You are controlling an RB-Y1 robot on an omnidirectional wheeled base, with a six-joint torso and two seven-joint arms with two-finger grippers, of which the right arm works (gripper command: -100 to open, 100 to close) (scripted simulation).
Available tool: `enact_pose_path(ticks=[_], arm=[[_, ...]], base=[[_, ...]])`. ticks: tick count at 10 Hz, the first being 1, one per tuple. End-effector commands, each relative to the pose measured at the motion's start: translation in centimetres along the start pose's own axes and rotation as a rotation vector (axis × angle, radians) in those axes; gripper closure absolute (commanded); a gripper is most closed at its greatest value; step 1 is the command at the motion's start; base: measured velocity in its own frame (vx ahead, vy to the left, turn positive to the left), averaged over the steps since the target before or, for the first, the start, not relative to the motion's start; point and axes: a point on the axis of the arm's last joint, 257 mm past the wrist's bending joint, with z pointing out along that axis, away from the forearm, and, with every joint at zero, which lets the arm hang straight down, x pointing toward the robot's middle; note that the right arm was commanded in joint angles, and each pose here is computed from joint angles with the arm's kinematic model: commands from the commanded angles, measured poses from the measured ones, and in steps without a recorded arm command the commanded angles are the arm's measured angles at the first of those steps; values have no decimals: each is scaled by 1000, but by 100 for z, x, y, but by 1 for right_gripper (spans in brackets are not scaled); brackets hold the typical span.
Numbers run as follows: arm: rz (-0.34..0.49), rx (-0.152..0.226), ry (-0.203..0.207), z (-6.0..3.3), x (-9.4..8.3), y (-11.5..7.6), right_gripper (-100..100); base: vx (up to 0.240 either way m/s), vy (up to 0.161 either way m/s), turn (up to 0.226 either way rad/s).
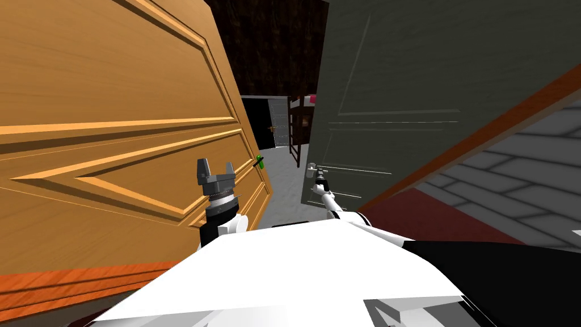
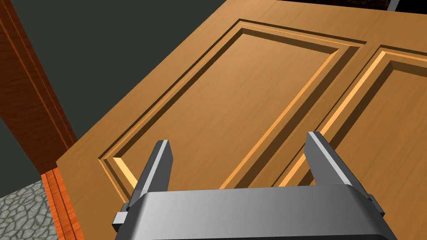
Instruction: Push the door open
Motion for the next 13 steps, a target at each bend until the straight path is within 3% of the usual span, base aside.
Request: enact_pose_path(ticks=[1,3,10,13], arm=[[5,-5,-15,18,-49,28,100],[4,2,-21,3,-89,-11,100],[-13,-33,-125,64,-467,135,100],[-19,-45,-193,65,-670,187,100]], base=[[177,74,-59],[124,54,-50],[181,-13,-35],[191,-28,-50]])
